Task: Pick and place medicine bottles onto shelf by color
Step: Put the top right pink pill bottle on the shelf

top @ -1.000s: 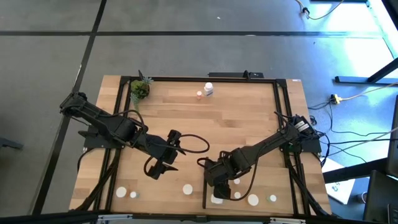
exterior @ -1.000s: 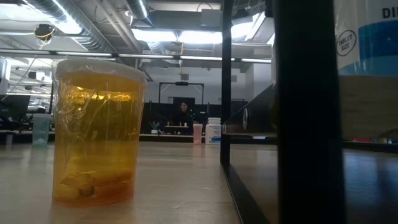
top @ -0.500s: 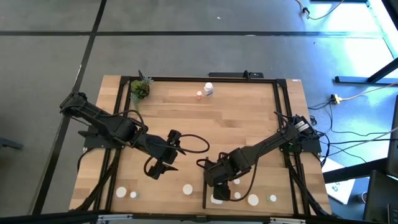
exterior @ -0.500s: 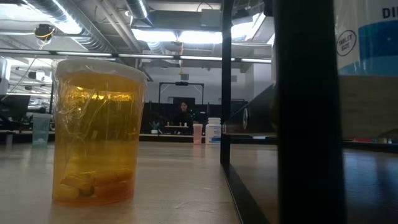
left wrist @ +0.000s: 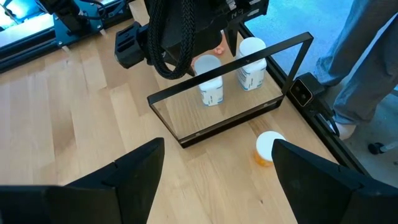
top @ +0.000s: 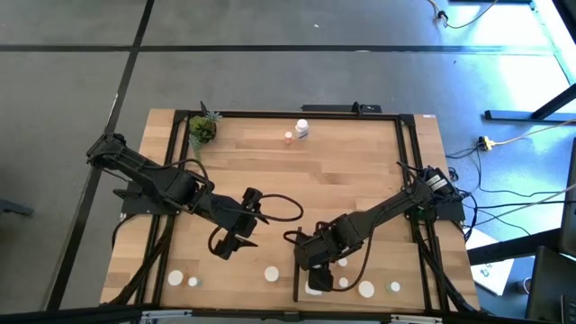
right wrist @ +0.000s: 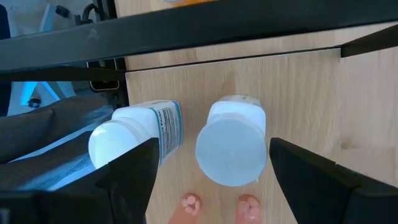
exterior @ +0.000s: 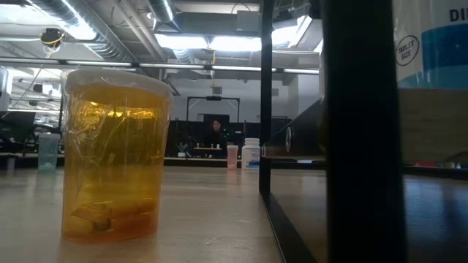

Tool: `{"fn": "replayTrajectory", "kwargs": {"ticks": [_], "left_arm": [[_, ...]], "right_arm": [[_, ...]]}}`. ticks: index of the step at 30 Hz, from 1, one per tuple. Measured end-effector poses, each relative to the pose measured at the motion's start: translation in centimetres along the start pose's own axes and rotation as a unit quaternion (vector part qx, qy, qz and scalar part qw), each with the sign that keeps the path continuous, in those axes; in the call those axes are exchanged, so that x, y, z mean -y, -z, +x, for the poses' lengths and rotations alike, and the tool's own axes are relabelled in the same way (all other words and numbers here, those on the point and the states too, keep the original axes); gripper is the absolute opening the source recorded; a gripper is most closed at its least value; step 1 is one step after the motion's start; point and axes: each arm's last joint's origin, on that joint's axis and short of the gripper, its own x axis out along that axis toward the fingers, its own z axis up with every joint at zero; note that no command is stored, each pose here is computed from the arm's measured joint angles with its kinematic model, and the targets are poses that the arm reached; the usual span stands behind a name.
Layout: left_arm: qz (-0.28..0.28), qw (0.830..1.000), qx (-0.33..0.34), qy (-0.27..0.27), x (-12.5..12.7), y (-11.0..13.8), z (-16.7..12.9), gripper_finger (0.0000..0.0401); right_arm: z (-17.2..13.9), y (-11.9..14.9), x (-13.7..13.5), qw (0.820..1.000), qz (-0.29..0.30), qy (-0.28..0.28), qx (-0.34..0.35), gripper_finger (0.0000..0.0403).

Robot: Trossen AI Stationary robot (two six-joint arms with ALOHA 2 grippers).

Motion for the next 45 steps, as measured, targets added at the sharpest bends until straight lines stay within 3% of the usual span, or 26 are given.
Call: {"fn": "replayTrajectory", "kwargs": {"ticks": [20, 33, 45], "left_arm": [[0.0, 1.0, 0.0, 0.0, 0.0, 0.0, 0.0, 0.0292], [0.0, 1.0, 0.0, 0.0, 0.0, 0.0, 0.0, 0.0292], [0.0, 1.0, 0.0, 0.0, 0.0, 0.0, 0.0, 0.0292]], "right_arm": [[-0.1, -0.1, -0.1, 1.0, -0.004, -0.004, 0.007, 0.0306], [-2.8, -0.6, -0.3, 0.998, -0.006, 0.055, 0.042, 0.0306], [-6.0, 1.1, -0.1, 0.993, -0.018, 0.114, 0.021, 0.0306]]}}
